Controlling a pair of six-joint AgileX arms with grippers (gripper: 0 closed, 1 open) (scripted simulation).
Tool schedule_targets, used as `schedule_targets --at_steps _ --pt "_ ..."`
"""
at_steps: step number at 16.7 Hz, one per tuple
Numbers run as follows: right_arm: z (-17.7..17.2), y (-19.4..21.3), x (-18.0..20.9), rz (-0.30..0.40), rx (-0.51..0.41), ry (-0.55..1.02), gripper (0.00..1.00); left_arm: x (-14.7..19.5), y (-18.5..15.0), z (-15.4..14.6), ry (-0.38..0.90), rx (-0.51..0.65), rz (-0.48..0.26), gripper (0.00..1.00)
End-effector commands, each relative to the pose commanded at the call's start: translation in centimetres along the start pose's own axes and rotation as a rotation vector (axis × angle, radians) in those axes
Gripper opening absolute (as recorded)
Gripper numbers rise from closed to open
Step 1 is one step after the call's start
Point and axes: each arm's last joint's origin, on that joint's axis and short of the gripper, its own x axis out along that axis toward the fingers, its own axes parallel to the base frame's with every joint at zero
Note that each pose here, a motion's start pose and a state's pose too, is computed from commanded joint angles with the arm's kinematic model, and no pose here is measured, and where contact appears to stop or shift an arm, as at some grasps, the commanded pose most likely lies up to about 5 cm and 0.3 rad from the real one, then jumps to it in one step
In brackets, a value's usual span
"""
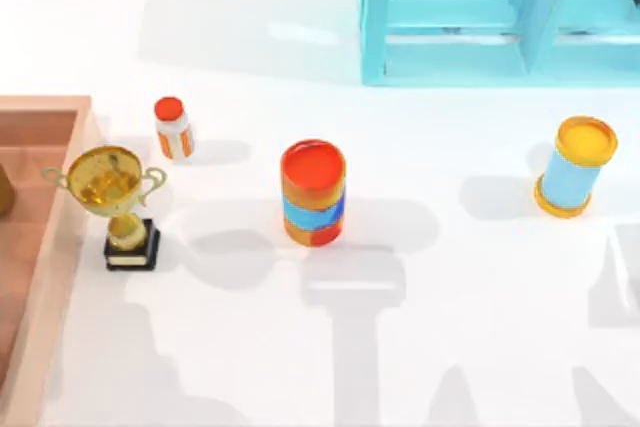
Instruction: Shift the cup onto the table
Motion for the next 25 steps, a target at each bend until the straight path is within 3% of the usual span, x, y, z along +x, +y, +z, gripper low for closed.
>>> schedule_targets --at_steps 8,19,22,25 --pt "0.0 0.0 0.0 0.0 0.0 0.0 1.0 0.0 0.0 0.0 0.0 0.0 0.0 0.02" --pt "0.0 0.0 0.0 0.0 0.0 0.0 1.0 -0.3 0.3 0.3 -0.01 -0.023 0.008 0.0" --pt "0.0 0.0 0.0 0.0 0.0 0.0 1.0 -2.2 0.9 1.6 -0.06 -0.117 0.038 0.0" --pt "0.0 0.0 0.0 0.0 0.0 0.0 1.0 -5.4 -1.1 2.7 -0.112 -0.144 0.037 0.0"
